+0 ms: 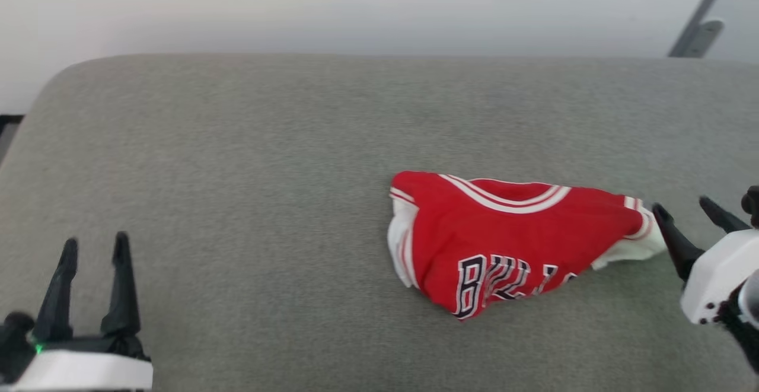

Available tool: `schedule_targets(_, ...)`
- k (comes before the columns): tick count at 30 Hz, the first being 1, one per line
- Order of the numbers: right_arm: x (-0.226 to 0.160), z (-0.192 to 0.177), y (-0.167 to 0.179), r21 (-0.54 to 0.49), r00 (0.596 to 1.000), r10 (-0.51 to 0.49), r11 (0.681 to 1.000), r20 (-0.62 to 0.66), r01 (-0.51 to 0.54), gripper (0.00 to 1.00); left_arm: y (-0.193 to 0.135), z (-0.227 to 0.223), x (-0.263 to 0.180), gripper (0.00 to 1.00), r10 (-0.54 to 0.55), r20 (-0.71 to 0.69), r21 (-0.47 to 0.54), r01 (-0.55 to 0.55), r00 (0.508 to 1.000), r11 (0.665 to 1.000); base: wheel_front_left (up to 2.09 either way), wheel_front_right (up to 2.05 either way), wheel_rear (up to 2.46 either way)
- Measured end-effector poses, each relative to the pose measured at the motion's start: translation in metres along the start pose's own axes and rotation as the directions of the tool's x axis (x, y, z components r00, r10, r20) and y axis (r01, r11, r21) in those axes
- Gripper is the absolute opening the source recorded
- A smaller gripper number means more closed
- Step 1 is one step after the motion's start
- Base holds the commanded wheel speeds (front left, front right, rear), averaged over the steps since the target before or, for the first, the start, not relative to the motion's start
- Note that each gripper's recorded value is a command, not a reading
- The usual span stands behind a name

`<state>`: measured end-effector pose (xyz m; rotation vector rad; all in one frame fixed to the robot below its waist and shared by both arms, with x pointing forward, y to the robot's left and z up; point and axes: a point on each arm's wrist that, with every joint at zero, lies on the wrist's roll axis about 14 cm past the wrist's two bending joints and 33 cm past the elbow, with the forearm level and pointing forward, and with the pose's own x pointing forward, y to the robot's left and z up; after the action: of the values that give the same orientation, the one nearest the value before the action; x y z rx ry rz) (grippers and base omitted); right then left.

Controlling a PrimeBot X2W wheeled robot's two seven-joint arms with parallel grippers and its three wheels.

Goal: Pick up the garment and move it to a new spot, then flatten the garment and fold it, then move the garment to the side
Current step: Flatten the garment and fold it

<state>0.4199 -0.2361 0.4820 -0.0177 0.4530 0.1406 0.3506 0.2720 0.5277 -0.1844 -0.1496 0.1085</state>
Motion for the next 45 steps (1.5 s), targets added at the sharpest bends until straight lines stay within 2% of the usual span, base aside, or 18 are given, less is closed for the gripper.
schedule_targets(4,-0.014,0.019,0.005,0.025,0.986,-0.036,0.999,0.162,0.032,1.00,-0.025,0.000,0.024,1.00,-0.117,-0.019,-0.012,0.117,0.993,0.993,0.00,0.00,0.00)
schedule_targets(8,-0.025,0.036,0.007,0.026,0.947,-0.077,0.997,0.313,0.072,1.00,-0.053,0.000,0.049,1.00,-0.231,-0.050,-0.019,0.230,0.972,0.973,0.00,0.00,0.00)
schedule_targets(12,-0.035,0.047,0.007,0.037,0.894,-0.120,0.993,0.432,0.115,1.00,-0.084,-0.007,0.070,1.00,-0.343,-0.105,-0.038,0.341,0.933,0.939,0.00,0.00,0.00)
schedule_targets(13,-0.038,0.048,0.005,0.048,0.871,-0.142,0.990,0.470,0.136,1.00,-0.100,-0.013,0.079,1.00,-0.392,-0.141,-0.056,0.388,0.909,0.920,0.00,0.00,0.00)
schedule_targets(16,-0.043,0.046,0.001,0.073,0.843,-0.180,0.983,0.506,0.166,1.00,-0.126,-0.026,0.088,1.00,-0.469,-0.218,-0.090,0.461,0.856,0.883,0.00,0.00,0.00)
schedule_targets(19,-0.046,0.042,-0.002,0.087,0.828,-0.207,0.978,0.521,0.190,1.00,-0.150,-0.043,0.092,1.00,-0.536,-0.321,-0.128,0.525,0.781,0.842,0.00,0.00,0.00)
schedule_targets(24,-0.047,0.033,-0.009,0.113,0.826,-0.243,0.970,0.509,0.216,1.00,-0.184,-0.073,0.089,1.00,-0.605,-0.496,-0.184,0.606,0.622,0.774,0.00,0.00,0.00)
schedule_targets(26,-0.046,0.026,-0.010,0.121,0.835,-0.251,0.968,0.490,0.220,1.00,-0.191,-0.087,0.087,1.00,-0.605,-0.569,-0.204,0.617,0.557,0.760,0.00,0.00,0.00)
schedule_targets(34,-0.051,0.022,-0.016,0.137,0.828,-0.278,0.960,0.486,0.242,1.00,-0.217,-0.127,0.071,1.00,-0.573,-0.762,-0.262,0.666,0.301,0.698,0.00,0.00,0.00)
schedule_targets(38,-0.055,0.018,-0.022,0.150,0.825,-0.300,0.954,0.479,0.260,1.00,-0.219,-0.148,0.060,1.00,-0.525,-0.832,-0.296,0.655,0.181,0.695,0.00,0.00,0.00)
schedule_targets(42,-0.056,0.012,-0.028,0.158,0.826,-0.321,0.947,0.463,0.280,1.00,-0.229,-0.167,0.047,1.00,-0.503,-0.862,-0.364,0.605,0.071,0.708,0.00,0.00,0.00)
schedule_targets(45,-0.054,0.008,-0.030,0.159,0.831,-0.328,0.945,0.450,0.287,1.00,-0.233,-0.178,0.042,1.00,-0.483,-0.875,-0.380,0.590,0.020,0.712,0.00,0.00,0.00)
